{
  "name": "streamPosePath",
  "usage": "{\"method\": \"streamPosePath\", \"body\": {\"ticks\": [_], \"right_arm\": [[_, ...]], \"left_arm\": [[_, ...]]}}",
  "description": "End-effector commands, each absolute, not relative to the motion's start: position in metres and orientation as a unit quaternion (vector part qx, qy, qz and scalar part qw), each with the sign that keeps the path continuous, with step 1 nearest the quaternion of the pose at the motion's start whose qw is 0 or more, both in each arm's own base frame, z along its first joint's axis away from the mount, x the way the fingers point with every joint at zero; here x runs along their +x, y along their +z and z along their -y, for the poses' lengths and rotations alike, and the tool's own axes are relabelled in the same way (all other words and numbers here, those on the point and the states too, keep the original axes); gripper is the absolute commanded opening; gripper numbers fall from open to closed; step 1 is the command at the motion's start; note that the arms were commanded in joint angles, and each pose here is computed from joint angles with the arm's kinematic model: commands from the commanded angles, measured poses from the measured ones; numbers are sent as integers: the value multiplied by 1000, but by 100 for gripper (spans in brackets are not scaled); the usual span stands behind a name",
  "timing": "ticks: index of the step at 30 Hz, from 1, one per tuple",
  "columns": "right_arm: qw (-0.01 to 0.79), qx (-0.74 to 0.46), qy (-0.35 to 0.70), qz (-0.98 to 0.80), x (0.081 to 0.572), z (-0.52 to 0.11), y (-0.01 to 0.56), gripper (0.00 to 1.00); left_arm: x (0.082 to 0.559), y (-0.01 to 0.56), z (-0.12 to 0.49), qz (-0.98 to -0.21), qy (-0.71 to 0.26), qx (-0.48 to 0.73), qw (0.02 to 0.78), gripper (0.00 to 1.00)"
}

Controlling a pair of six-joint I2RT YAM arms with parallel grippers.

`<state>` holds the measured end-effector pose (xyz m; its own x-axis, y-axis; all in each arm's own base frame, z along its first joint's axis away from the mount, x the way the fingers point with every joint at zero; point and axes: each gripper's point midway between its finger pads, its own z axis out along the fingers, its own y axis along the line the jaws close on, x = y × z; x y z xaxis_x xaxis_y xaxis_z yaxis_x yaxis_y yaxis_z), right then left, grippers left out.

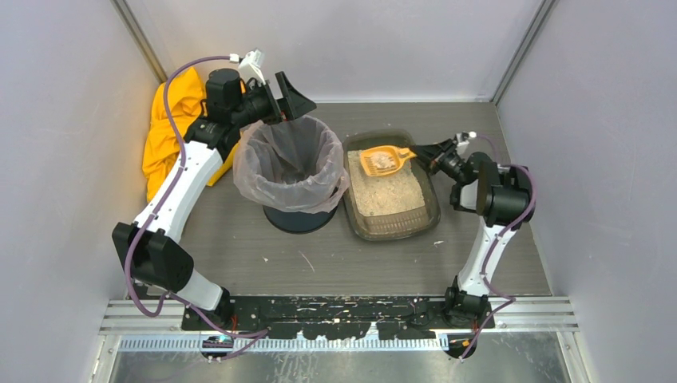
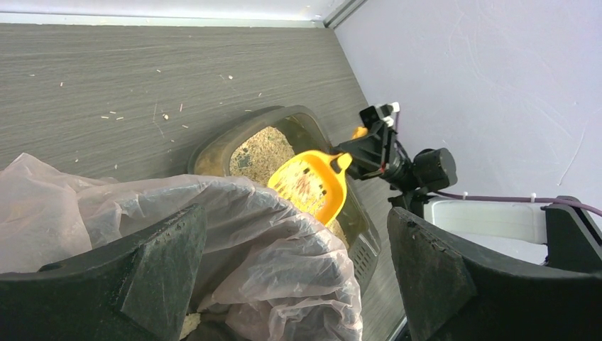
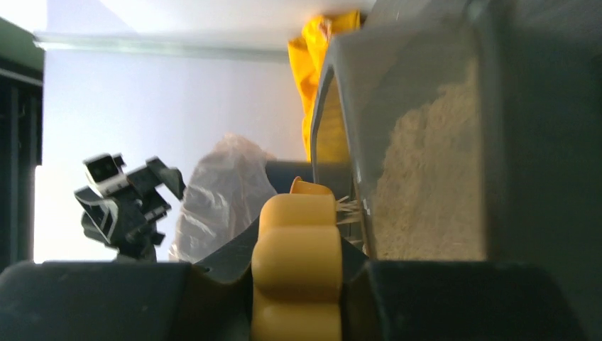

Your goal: Clean the litter box

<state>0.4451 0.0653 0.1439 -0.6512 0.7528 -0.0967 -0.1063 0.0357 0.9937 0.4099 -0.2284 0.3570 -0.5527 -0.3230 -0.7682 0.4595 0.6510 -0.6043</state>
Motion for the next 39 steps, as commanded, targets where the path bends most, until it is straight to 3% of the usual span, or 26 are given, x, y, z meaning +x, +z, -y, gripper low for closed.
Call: {"method": "streamPosePath", "body": {"ticks": [1, 5, 11, 17, 23, 29, 33, 39], "right_arm": [[339, 201, 662, -638, 439, -88, 161, 1], [367, 237, 644, -628, 442, -45, 158, 1], [338, 196, 664, -637, 441, -90, 162, 1], [375, 250, 639, -624, 442, -33, 156, 1], [333, 202, 664, -639, 440, -91, 157, 1], [357, 241, 646, -631, 440, -48, 152, 1], [344, 221, 656, -635, 440, -70, 155, 1], [353, 243, 646, -632, 441, -52, 148, 1]], "left_arm": [[404, 394, 232, -743, -432, 66, 507, 97], [400, 394, 227, -746, -419, 68, 513, 97], [401, 391, 230, -745, -429, 65, 506, 97], [399, 395, 227, -746, -420, 69, 513, 97], [401, 391, 230, -745, -430, 65, 506, 97], [399, 396, 228, -744, -424, 69, 512, 97], [398, 389, 229, -747, -427, 66, 506, 97], [398, 396, 228, -744, -425, 69, 510, 97]]}}
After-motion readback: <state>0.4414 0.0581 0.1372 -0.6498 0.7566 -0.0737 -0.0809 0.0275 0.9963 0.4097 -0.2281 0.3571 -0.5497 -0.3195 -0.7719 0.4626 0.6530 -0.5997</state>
